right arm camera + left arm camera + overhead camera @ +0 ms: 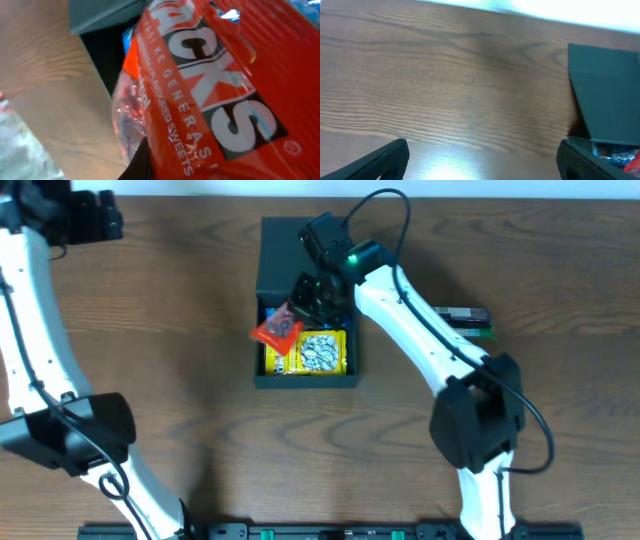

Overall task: Pack container
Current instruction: 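Carry the red bag left and lower it into the box, then release the red bag and press it flat with the right gripper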

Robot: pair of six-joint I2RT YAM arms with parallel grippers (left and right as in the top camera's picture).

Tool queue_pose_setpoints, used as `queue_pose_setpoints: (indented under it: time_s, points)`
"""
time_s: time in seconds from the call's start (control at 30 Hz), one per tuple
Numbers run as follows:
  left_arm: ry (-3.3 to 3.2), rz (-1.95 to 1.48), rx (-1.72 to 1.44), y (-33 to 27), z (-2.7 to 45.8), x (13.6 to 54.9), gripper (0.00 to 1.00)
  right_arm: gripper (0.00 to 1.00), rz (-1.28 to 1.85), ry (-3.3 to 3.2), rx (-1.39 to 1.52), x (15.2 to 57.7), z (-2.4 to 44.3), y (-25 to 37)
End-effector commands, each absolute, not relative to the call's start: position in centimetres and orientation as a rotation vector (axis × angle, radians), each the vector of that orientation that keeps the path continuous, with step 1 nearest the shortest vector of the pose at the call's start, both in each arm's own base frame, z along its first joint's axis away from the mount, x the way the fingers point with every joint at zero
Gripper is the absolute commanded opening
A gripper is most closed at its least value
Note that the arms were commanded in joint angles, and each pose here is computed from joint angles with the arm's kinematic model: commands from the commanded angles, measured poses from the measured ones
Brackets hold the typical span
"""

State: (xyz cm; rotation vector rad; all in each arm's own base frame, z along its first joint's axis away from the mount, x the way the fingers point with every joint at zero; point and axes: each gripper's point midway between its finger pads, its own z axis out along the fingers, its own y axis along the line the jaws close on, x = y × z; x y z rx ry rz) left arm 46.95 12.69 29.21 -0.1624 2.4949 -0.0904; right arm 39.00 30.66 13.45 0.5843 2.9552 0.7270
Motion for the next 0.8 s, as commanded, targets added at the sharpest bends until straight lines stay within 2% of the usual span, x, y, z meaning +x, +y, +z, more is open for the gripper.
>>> queue_pose_setpoints:
  time_s: [0.0,0.1,0.17,0.27,0.4,0.5,0.77]
  points:
    - [2.438,-0.207,-0.183,13.1,30.6,46.2,0.96,0.01,0.715,2.77,0.593,39.0,20.1,27.7]
    - [2.431,-0.211,-0.204,13.9,30.7,46.0,0.96,0.01,0.641,2.737,0.676,36.3,19.9,24.7]
    - [2.43,-0.21,-0.204,14.0,30.7,46.0,0.96,0.01,0.73,2.65,0.7,35.6,19.6,24.3]
    - [2.43,-0.215,-0.187,13.4,30.7,46.3,0.96,0.01,0.951,2.477,0.726,35.9,20.0,25.2]
    - [2.428,-0.223,-0.158,12.3,30.8,46.6,0.96,0.01,1.095,2.411,0.914,35.1,17.0,26.8]
    - [2.43,-0.229,-0.143,11.7,30.8,46.8,0.96,0.01,1.189,2.349,0.909,35.1,15.9,28.5]
    - [2.43,-0.232,-0.134,11.4,30.8,46.9,0.96,0.01,1.176,2.252,1.157,35.3,13.6,28.4]
